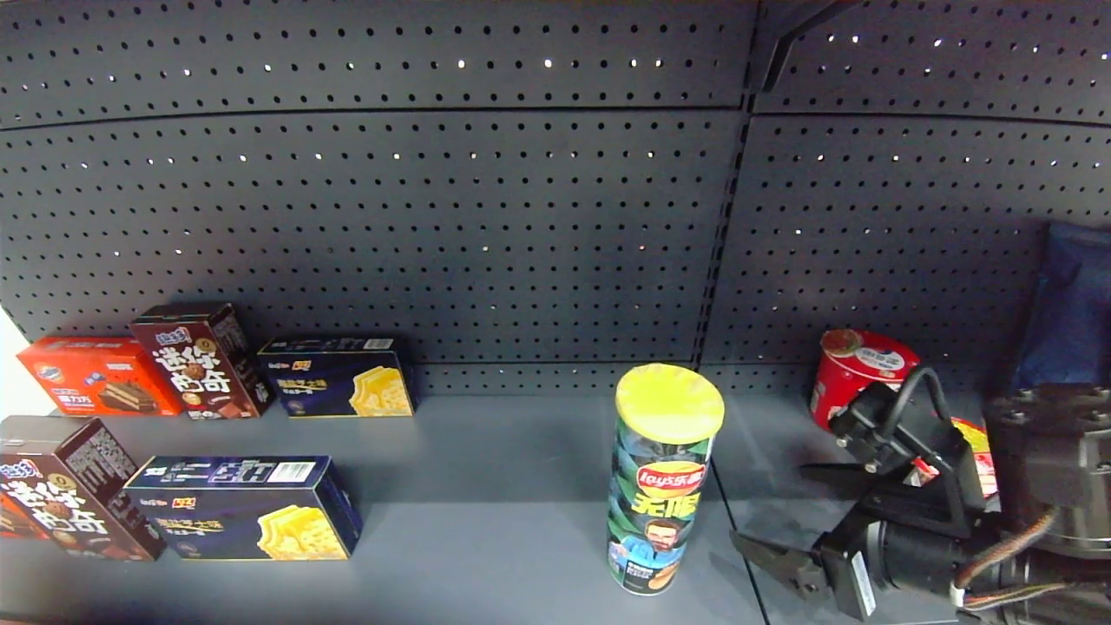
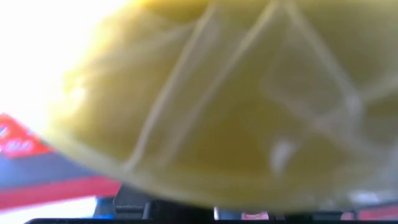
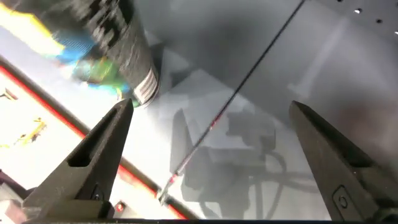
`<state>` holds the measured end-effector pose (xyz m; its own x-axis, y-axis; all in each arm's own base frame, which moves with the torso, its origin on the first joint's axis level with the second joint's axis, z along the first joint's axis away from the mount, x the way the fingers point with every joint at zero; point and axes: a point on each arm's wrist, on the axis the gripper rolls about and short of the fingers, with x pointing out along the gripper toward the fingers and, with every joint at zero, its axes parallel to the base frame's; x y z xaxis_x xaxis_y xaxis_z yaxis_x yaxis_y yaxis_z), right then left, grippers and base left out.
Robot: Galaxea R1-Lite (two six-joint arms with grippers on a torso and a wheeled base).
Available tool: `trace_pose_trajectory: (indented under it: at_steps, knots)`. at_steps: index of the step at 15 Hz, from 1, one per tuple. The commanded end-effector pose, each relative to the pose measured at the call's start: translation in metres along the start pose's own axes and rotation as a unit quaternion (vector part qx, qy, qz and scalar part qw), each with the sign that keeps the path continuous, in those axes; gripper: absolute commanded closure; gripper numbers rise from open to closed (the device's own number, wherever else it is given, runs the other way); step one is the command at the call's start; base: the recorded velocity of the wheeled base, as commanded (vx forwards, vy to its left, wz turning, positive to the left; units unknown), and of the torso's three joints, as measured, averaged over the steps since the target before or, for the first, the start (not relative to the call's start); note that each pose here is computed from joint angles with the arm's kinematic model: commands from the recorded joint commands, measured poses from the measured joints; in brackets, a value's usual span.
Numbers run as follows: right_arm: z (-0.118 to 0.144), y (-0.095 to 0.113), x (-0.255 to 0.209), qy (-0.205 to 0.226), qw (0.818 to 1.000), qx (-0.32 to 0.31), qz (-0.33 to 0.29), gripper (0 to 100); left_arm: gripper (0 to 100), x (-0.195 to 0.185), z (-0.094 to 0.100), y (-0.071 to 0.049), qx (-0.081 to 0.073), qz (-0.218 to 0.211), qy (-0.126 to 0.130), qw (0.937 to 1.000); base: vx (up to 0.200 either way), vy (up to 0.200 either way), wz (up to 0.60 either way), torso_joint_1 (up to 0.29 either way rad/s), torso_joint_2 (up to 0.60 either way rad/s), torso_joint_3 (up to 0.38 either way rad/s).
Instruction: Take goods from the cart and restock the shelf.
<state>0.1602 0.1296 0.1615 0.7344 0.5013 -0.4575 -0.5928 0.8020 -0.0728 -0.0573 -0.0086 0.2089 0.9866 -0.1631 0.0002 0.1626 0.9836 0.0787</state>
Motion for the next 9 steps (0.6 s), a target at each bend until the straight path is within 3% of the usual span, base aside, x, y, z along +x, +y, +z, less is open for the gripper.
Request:
trace_pose_trajectory:
  at_steps: [1,3,5,6,7,9]
  knots:
    - [0.004,0.0,-0.019,-0.034,0.999,0.002,0.002,0,100,0.027,0.021,0.008,-0.006,-0.063,0.021,0.9977,0.0,0.0,0.0,0.0,0.0,0.0]
    - [0.012,-0.001,-0.023,-0.051,0.999,0.003,0.001,0,100,0.046,0.034,0.011,-0.012,-0.09,0.029,0.9955,0.0,0.0,0.0,0.0,0.0,0.0]
    - [0.016,0.002,-0.029,-0.068,0.998,0.009,0.008,0,100,0.076,0.048,0.016,-0.024,-0.133,0.061,0.9889,0.0,0.0,0.0,0.0,0.0,0.0]
    - [0.017,0.002,-0.03,-0.07,0.997,0.009,0.01,0,100,0.082,0.051,0.016,-0.026,-0.147,0.063,0.9867,0.0,0.0,0.0,0.0,0.0,0.0]
    - [0.018,0.002,-0.03,-0.072,0.997,0.01,0.01,0,100,0.101,0.058,0.017,-0.028,-0.185,0.066,0.9801,0.0,0.0,0.0,0.0,0.0,0.0]
    - [0.021,0.002,-0.029,-0.074,0.997,0.01,0.01,0,100,0.124,0.062,0.016,-0.035,-0.219,0.092,0.9707,0.0,0.0,0.0,0.0,0.0,0.0]
